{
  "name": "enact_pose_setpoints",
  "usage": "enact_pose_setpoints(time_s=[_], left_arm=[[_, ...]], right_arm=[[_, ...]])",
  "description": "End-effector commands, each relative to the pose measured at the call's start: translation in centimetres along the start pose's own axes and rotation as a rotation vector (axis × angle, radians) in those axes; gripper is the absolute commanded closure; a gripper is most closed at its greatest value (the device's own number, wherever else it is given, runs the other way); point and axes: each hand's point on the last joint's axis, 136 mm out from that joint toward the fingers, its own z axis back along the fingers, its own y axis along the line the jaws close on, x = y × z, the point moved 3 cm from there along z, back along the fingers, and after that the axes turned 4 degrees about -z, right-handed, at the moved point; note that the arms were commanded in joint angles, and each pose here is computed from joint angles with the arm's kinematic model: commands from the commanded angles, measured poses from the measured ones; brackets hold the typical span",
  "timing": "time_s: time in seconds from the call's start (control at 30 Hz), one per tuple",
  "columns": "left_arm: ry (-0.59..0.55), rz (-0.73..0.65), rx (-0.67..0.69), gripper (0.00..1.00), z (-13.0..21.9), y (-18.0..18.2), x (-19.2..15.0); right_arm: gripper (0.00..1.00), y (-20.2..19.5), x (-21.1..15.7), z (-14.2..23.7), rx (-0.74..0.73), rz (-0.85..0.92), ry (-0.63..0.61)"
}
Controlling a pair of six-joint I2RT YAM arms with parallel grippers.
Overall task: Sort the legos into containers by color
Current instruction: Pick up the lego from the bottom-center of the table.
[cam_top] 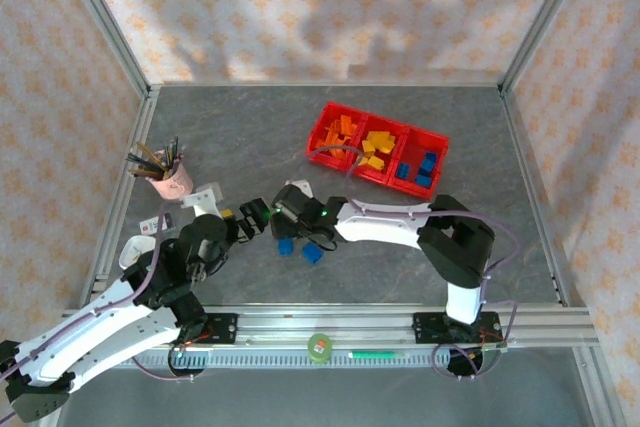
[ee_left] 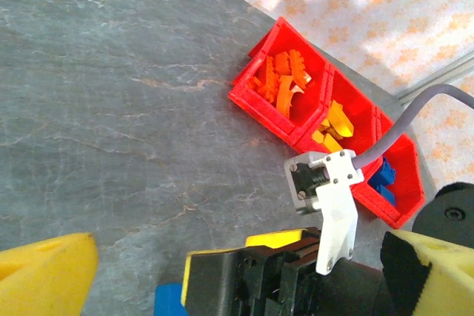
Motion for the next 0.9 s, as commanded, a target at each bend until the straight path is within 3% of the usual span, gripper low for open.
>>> enact_pose_setpoints(time_s=[0.0,0.57,0.87], left_arm=[[-0.003,0.017,0.076,0.01,0.4,2.2,-0.7],[-0.045,0.057,0.113,0.01,1.7,4.2,-0.5],[-0.036,0.050,0.102,0.01,1.4,3.8,-0.6]], right_arm=[[0.22,0.2,-0.7,-0.9,-0.055,0.006,0.015],[0.45,1.4,-3.0,-3.9,-0.097,0.050,0.088],[0.64,2.0,-1.9,-2.8,-0.078,0.041,0.052]])
